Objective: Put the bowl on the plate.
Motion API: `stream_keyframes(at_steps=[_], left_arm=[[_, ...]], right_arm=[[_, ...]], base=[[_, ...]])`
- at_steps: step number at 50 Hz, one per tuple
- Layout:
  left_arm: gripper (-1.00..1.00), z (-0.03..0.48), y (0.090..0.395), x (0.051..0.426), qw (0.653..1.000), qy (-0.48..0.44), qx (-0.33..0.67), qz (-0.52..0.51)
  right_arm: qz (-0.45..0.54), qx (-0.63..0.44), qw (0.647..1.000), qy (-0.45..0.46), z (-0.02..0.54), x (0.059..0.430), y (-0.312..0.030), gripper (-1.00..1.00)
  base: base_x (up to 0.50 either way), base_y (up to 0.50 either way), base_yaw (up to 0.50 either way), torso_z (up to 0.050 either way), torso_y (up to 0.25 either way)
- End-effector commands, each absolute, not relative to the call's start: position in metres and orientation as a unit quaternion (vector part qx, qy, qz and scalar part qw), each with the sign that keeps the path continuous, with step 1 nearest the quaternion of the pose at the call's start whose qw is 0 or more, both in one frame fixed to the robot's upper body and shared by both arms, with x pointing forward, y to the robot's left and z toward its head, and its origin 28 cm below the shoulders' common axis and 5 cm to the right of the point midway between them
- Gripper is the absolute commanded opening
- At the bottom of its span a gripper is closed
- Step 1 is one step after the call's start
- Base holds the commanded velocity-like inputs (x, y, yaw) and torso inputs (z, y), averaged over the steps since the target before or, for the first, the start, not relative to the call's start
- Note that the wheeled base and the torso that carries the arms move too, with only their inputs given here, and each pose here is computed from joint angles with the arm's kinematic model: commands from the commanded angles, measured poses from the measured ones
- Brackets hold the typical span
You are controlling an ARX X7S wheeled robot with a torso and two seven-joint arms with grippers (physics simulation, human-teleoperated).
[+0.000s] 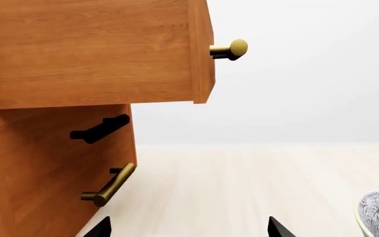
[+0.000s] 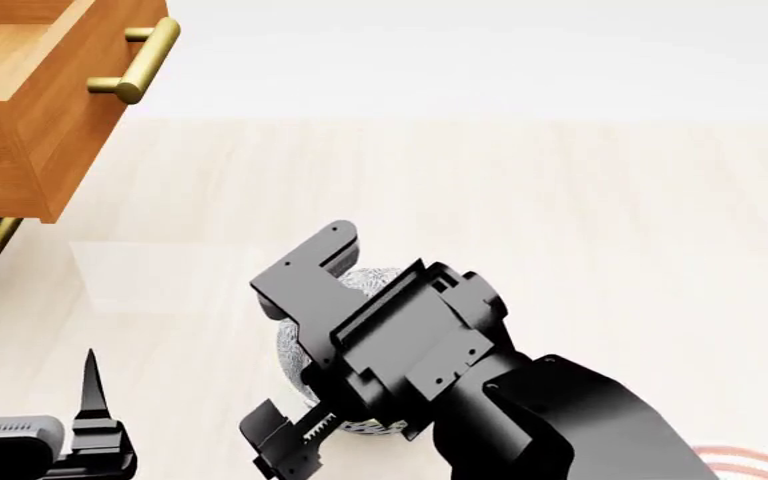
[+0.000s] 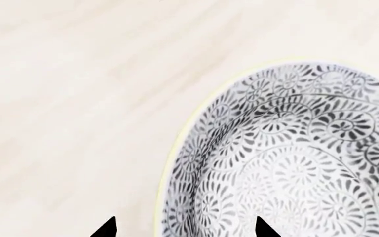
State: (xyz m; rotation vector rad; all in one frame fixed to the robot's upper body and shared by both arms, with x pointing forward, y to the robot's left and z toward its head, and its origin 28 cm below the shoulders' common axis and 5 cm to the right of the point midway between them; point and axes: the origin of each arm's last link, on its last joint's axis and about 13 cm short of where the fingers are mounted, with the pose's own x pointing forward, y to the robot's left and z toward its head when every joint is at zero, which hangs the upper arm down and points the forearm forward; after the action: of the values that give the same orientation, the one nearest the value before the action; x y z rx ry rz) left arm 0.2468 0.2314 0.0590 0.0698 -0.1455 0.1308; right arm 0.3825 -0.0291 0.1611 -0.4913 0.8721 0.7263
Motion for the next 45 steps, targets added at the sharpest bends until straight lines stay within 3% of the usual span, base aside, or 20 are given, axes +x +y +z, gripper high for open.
stream_keyframes(at_steps=[1,21,27,45], left_arm=[[1.00,0.059,0.231,0.247,0.995,-0.073,0.035,0.065],[1.00,0.060,0.230,0.246,0.995,-0.074,0.037,0.064],[1.00,0.062,0.230,0.245,0.994,-0.076,0.035,0.063],[1.00,0.066,0.230,0.244,0.994,-0.080,0.034,0.063]], right_arm=[[0.344,-0.235,0.814,0.405,0.161,0.383,-0.029,-1.00],[0.331,-0.247,0.817,0.402,0.165,0.386,-0.032,-1.00],[0.308,-0.301,0.820,0.377,0.174,0.393,-0.039,-1.00],[0.244,-0.308,0.866,0.311,0.236,0.382,-0.069,-1.00]], base=[[0.00,0.00,0.00,0.000,0.000],[0.00,0.00,0.00,0.000,0.000],[0.00,0.00,0.00,0.000,0.000],[0.00,0.00,0.00,0.000,0.000]])
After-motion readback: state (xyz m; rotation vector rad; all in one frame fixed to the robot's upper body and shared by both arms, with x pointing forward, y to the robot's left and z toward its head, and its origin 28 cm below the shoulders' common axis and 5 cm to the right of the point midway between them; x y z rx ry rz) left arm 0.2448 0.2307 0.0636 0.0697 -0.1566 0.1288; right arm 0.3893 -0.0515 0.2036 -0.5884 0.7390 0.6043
